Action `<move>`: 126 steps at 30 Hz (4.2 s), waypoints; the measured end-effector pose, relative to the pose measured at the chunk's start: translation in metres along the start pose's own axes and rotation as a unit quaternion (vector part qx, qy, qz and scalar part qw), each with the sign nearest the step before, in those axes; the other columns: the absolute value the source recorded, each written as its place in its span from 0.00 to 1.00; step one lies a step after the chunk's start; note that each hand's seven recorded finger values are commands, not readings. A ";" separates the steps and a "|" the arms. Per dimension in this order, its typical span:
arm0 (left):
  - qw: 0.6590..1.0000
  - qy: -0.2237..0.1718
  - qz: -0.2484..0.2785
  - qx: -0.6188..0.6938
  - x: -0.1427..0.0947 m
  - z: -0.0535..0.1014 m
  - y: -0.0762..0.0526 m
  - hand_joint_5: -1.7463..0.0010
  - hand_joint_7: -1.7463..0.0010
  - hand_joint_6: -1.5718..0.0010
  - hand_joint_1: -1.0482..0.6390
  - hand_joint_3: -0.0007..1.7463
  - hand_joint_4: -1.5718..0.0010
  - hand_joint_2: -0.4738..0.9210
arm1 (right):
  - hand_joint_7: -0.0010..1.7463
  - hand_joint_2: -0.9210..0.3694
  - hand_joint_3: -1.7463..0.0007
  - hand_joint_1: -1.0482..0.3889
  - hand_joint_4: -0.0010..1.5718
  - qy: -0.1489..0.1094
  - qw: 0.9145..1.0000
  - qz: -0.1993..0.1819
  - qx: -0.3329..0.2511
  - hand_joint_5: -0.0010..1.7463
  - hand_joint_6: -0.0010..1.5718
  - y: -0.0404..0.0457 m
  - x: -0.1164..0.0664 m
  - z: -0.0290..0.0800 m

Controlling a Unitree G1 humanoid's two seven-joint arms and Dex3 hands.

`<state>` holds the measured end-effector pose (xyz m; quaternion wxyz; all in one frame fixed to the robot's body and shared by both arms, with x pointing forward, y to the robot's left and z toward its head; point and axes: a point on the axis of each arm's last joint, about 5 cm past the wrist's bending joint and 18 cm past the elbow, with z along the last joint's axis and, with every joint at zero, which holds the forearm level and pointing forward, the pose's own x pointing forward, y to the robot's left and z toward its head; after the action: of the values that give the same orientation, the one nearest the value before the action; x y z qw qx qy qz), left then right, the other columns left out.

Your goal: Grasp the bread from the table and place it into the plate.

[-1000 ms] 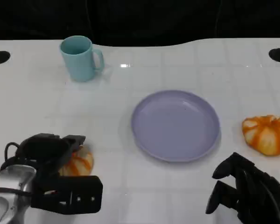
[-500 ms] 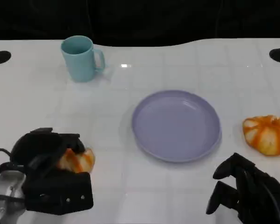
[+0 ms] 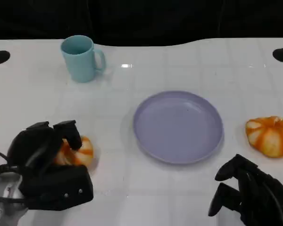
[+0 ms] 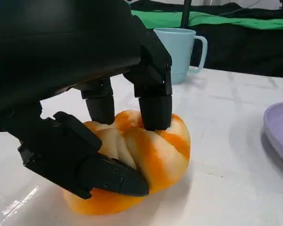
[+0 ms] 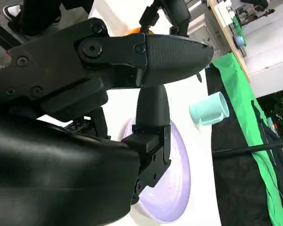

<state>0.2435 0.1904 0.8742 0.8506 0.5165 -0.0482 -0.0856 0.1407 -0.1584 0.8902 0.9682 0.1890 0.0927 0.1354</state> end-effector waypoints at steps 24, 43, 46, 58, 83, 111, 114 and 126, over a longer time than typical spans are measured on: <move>0.994 -0.059 0.018 -0.094 0.016 0.027 0.038 0.00 0.00 0.56 0.51 0.71 0.47 0.67 | 0.97 0.00 0.72 0.37 0.40 0.001 1.000 0.000 0.004 1.00 0.26 -0.0002 -0.001 -0.001; 0.983 -0.145 0.030 -0.106 0.050 0.066 0.047 0.00 0.00 0.55 0.54 0.72 0.45 0.66 | 0.99 0.00 0.72 0.38 0.40 0.004 1.000 0.000 0.005 1.00 0.26 -0.0010 0.000 -0.002; 0.981 -0.158 0.022 -0.110 0.054 0.073 0.043 0.00 0.00 0.54 0.53 0.72 0.44 0.67 | 0.99 0.00 0.72 0.38 0.41 0.004 1.000 0.001 0.005 1.00 0.27 -0.0010 0.000 -0.002; 0.975 -0.200 0.013 -0.101 0.063 0.095 0.032 0.00 0.00 0.55 0.53 0.78 0.43 0.61 | 0.98 0.00 0.72 0.38 0.39 0.003 1.000 0.002 0.008 1.00 0.26 -0.0008 0.000 -0.002; 0.970 -0.226 -0.025 -0.084 0.085 0.137 -0.003 0.00 0.00 0.55 0.52 0.77 0.41 0.64 | 0.98 0.00 0.71 0.37 0.39 0.005 1.000 0.003 0.008 1.00 0.24 -0.0010 -0.003 -0.002; 0.963 -0.207 -0.168 0.025 0.098 0.147 0.025 0.84 1.00 0.90 0.14 0.23 1.00 1.00 | 0.99 0.00 0.71 0.37 0.39 0.005 1.000 0.003 0.003 1.00 0.24 0.0028 -0.005 -0.002; 0.962 -0.210 -0.171 0.039 0.096 0.149 0.027 0.85 1.00 0.91 0.12 0.24 1.00 1.00 | 0.99 0.00 0.72 0.37 0.39 0.004 1.000 0.004 0.005 1.00 0.23 0.0028 -0.006 -0.002; 0.963 -0.205 -0.176 -0.010 0.081 0.128 0.034 0.84 0.99 0.90 0.12 0.23 0.99 1.00 | 0.98 0.00 0.72 0.38 0.38 0.001 1.000 0.002 0.007 1.00 0.23 0.0012 -0.007 -0.001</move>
<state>0.3045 0.0789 0.9628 0.7994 0.4793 -0.1290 -0.3384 0.1337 -0.1592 0.8910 0.9664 0.1956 0.0944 0.1374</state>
